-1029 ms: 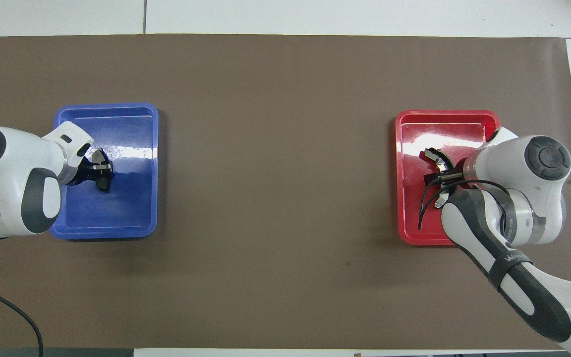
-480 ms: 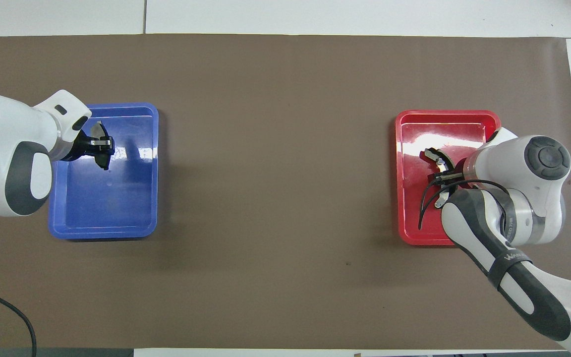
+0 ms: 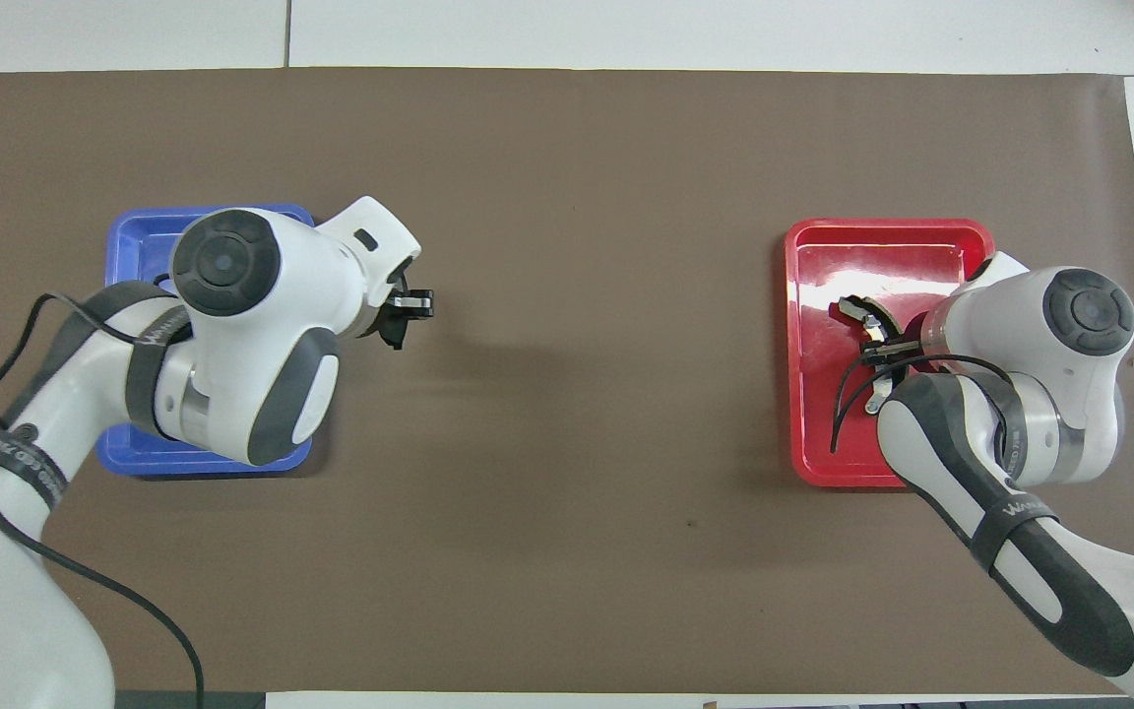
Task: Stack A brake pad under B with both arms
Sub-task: 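Lift the flat brake pad with the left gripper toward the table center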
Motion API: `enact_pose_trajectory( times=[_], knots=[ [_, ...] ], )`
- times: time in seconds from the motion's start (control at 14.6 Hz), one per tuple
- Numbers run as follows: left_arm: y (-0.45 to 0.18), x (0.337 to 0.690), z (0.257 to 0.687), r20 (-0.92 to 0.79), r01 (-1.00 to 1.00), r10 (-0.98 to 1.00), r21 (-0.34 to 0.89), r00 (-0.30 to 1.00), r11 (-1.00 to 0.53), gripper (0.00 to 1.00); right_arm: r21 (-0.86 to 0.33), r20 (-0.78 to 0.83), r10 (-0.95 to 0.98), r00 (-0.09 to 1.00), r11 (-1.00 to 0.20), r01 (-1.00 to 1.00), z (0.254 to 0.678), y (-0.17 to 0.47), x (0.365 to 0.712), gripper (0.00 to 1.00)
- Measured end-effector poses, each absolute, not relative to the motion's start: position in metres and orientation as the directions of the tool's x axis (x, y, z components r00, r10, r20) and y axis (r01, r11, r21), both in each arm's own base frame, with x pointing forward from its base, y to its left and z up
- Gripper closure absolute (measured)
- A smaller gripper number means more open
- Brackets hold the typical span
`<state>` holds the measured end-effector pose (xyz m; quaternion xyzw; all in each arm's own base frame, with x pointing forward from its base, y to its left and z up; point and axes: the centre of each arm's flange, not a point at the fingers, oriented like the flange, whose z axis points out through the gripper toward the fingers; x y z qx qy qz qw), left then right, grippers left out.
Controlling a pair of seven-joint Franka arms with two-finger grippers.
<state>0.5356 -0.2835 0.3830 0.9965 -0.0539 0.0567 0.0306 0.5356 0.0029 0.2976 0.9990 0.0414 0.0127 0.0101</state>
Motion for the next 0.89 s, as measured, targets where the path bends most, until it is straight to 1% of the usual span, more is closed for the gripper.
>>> enact_pose_trajectory(
  times=[0.14,0.34,0.48,0.82,0.89],
  knots=[
    [-0.319,0.524,0.361,0.127,-0.135,-0.126,0.066,0.984,-0.989,0.60,0.021,0.016,0.083,0.996,-0.996,0.083,0.308,0.004,0.542,0.57],
    [-0.347,0.519,0.318,0.140,-0.176,-0.164,0.074,0.976,-0.982,0.60,0.021,0.017,0.081,0.997,-0.997,0.080,0.326,0.004,0.553,0.57],
    [-0.361,0.511,0.301,0.128,-0.200,-0.190,0.070,0.973,-0.977,0.60,0.022,0.023,0.080,0.997,-0.997,0.079,0.331,0.004,0.555,0.57],
    [-0.376,0.499,0.298,0.124,-0.230,-0.220,0.068,0.967,-0.971,0.60,0.020,-0.013,0.081,0.997,-0.996,0.081,0.352,0.006,0.559,0.57],
    [-0.377,0.499,0.298,0.124,-0.231,-0.222,0.068,0.967,-0.970,0.54,0.020,-0.015,0.084,0.996,-0.996,0.084,0.357,0.008,0.562,0.57]
  ],
)
